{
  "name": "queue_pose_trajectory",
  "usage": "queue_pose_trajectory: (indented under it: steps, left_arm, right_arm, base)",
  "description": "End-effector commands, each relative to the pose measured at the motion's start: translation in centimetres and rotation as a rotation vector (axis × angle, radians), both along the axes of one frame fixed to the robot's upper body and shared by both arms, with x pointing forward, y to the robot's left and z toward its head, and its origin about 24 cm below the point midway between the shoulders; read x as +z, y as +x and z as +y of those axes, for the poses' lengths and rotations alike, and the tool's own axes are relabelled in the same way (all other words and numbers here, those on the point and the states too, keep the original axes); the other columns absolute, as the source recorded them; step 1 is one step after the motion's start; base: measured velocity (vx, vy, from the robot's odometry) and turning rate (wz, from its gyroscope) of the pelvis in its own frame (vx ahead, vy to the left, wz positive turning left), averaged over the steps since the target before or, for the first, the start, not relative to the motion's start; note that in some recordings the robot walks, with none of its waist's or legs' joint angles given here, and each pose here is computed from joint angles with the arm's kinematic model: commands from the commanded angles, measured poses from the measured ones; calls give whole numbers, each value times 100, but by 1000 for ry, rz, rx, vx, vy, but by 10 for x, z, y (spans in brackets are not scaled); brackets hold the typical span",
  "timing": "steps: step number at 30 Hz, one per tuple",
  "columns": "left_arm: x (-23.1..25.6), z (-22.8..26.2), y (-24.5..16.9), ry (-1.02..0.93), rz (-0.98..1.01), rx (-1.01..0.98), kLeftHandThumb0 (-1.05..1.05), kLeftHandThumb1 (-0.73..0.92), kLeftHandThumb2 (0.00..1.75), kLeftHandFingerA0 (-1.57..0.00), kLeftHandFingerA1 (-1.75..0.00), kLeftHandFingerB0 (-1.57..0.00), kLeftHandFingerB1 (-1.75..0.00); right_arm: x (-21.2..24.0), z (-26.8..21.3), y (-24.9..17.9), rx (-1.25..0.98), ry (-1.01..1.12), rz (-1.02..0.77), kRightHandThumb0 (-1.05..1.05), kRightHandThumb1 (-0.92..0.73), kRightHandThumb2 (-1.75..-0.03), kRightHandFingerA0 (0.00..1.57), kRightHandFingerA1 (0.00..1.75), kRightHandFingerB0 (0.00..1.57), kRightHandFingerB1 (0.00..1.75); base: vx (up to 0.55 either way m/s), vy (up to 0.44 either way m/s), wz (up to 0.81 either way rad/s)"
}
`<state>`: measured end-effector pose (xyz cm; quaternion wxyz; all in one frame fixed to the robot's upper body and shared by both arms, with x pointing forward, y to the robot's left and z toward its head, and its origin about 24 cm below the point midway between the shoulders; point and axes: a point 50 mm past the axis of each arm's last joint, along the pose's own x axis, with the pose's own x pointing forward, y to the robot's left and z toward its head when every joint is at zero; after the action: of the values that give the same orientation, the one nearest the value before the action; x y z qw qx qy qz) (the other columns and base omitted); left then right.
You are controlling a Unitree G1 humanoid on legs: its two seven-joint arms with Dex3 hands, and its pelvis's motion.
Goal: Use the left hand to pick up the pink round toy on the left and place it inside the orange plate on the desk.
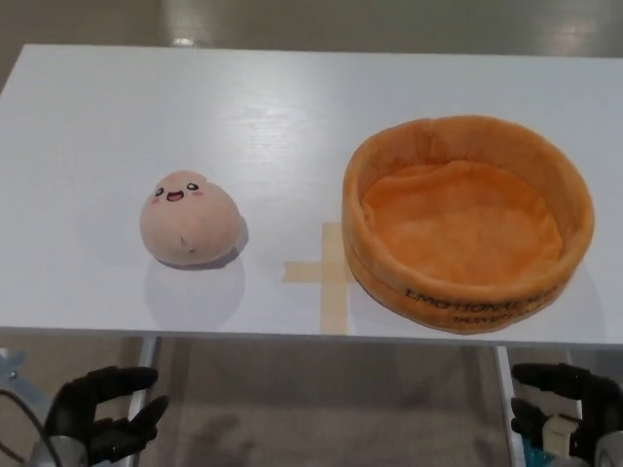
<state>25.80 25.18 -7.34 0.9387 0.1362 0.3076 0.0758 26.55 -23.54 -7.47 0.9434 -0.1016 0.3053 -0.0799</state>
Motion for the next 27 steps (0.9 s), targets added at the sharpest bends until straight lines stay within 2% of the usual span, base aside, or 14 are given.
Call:
queue_pose_trajectory:
  steps: [1,4,7,9,12,18,20,22,27]
  left_arm:
    - [-3,2,-6,-9,-7,2,-20,58,58,-60,-52,-49,-37]
    - [-6,2,-9,-13,6,-6,-21,57,58,-60,-52,-47,-36]
    - [-11,1,-16,-20,29,-21,-22,57,57,-51,-47,-45,-35]
    - [-16,1,-24,-10,49,-36,-22,56,57,-53,-49,-45,-35]
    - [-19,1,-27,-18,59,-40,-21,57,57,-45,-42,-43,-34]
    - [-21,0,-32,-8,65,-54,-22,56,57,-47,-44,-43,-34]
    - [-22,-1,-34,11,67,-95,-23,58,58,-47,-43,-41,-33]
    - [-24,-2,-41,22,69,-186,-30,60,60,-38,-40,-32,-32]
    - [-20,2,-57,-17,16,-290,-29,59,58,-32,-35,-33,-31]
  right_arm:
    - [-2,-5,-6,-19,0,-18,-19,-59,-57,80,62,66,50]
    - [-5,-5,-10,-14,-6,-11,-19,-60,-57,79,61,65,50]
    - [-9,-6,-16,-13,-10,-8,-18,-59,-57,78,62,66,51]
    - [-14,-6,-24,-19,-4,11,-18,-60,-57,79,62,66,51]
    - [-16,-7,-27,-19,-7,20,-18,-59,-57,79,61,66,50]
    - [-19,-8,-32,-14,-8,26,-20,-59,-57,77,60,66,50]
    - [-20,-8,-34,-17,-5,27,-19,-59,-57,78,62,66,51]
    - [-21,-8,-36,-16,-11,32,-20,-59,-57,79,61,67,50]
    - [-22,-10,-37,-23,-17,47,-17,-60,-57,78,60,66,50]
  base:
    - [0,0,0]
    - [0,0,0]
    - [0,0,0]
    - [0,0,0]
    - [0,0,0]
    - [0,0,0]
    - [0,0,0]
    - [0,0,0]
    - [0,0,0]
